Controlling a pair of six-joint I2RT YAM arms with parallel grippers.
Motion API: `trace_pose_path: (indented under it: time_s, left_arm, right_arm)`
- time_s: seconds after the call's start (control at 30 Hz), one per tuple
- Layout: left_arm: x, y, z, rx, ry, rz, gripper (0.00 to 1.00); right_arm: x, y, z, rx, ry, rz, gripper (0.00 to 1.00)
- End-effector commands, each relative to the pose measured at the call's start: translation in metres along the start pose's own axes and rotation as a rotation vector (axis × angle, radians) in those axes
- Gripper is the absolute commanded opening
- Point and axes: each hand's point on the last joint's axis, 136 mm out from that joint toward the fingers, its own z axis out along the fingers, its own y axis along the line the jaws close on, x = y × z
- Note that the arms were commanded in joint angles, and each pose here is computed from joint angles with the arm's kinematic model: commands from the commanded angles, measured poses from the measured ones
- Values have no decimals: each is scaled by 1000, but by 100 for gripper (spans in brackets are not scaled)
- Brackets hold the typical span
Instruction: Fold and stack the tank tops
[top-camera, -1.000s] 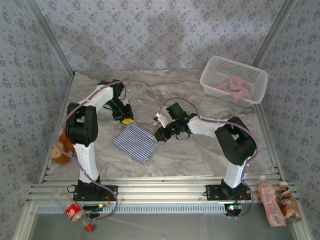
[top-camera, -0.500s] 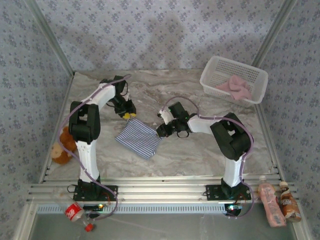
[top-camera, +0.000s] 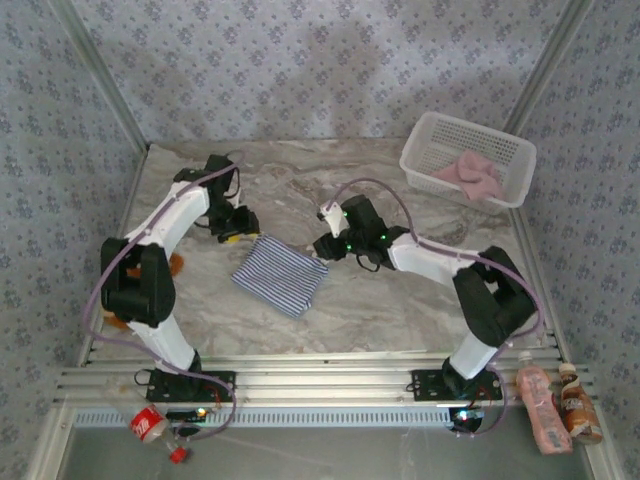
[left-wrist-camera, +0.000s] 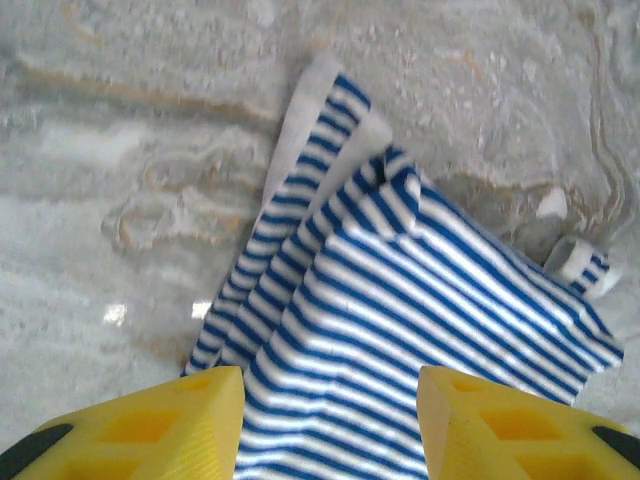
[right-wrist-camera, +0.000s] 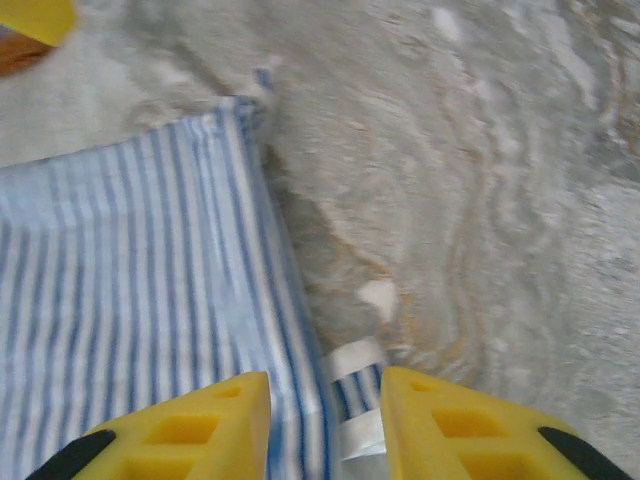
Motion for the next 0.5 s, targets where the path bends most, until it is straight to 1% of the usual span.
trace_pose_path:
  time_s: [0.0,0.1,0.2,0.3,0.47]
  left_arm:
    - [27,8,11,-12,80,18,49]
    - [26,6,25,13,81,70,49]
    - [9,2,38,31,54,147,49]
    - [-7,-4,51,33,34,232,49]
    - [-16,-5,77,50,52,285,49]
  right_arm:
    - [27,48,-1,-138,42,-64,40]
    - [40,85,9,-226,35,-126,42]
    - [55,105,23,-248,67,-212,43]
    - [66,109,35,-228,101,-281,44]
    - [93,100,43,-167,186,-379,45]
